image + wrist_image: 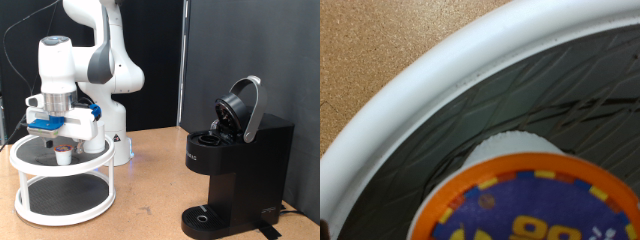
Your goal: Make a cup of coffee with the keurig machine
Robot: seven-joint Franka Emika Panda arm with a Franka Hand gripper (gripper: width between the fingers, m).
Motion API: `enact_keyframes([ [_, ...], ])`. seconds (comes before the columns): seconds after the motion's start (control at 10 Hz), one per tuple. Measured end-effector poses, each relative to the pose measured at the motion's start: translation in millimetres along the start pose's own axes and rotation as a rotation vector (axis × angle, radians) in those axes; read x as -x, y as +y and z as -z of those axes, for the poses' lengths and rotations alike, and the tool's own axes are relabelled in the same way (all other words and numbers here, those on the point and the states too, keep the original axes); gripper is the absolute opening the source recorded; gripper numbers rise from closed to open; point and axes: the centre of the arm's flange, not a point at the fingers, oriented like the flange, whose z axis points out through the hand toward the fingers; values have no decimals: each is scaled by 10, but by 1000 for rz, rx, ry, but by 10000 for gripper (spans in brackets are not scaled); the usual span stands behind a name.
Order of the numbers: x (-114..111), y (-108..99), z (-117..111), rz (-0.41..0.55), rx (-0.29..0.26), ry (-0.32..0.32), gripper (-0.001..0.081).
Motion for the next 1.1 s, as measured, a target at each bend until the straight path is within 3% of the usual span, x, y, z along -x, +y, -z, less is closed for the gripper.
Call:
enact_keyframes([
  [1.1, 33, 24, -63, -9, -6, 6, 808],
])
